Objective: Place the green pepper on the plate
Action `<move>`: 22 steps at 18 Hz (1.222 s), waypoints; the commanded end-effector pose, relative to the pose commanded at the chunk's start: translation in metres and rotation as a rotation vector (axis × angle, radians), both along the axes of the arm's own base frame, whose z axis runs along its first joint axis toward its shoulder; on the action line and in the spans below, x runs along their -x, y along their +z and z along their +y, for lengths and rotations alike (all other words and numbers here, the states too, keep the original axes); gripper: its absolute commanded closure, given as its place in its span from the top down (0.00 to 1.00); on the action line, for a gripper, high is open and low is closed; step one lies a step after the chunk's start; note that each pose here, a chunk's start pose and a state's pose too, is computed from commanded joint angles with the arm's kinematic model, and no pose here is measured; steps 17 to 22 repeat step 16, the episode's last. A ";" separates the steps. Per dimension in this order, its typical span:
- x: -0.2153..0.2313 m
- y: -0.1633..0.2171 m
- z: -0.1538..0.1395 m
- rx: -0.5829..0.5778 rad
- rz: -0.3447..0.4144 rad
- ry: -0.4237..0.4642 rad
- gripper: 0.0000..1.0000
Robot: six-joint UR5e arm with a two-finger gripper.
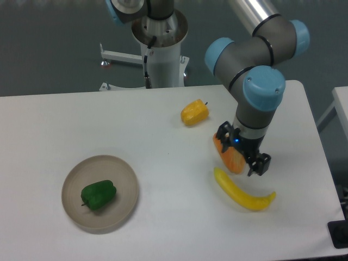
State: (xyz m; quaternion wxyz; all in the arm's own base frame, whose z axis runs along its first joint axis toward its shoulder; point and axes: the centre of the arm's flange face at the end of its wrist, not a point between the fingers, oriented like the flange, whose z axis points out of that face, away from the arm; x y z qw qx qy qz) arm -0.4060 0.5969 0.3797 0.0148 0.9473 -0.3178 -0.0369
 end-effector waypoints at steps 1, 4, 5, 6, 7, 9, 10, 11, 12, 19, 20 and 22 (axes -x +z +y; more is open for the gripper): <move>-0.001 -0.003 -0.002 0.012 -0.014 0.000 1.00; -0.002 -0.010 -0.003 0.016 -0.039 -0.034 1.00; -0.003 -0.011 -0.002 0.008 -0.047 -0.039 1.00; -0.004 -0.012 0.000 0.004 -0.053 -0.041 1.00; -0.004 -0.013 0.000 0.002 -0.053 -0.041 1.00; -0.003 -0.015 0.001 0.003 -0.054 -0.041 1.00; -0.003 -0.015 0.001 0.000 -0.056 -0.041 1.00; -0.003 -0.016 0.002 -0.004 -0.061 -0.041 1.00; -0.004 -0.016 0.002 -0.007 -0.064 -0.042 1.00; -0.004 -0.017 0.003 -0.011 -0.068 -0.043 1.00; -0.004 -0.017 0.003 -0.011 -0.068 -0.043 1.00; -0.004 -0.017 0.003 -0.011 -0.068 -0.043 1.00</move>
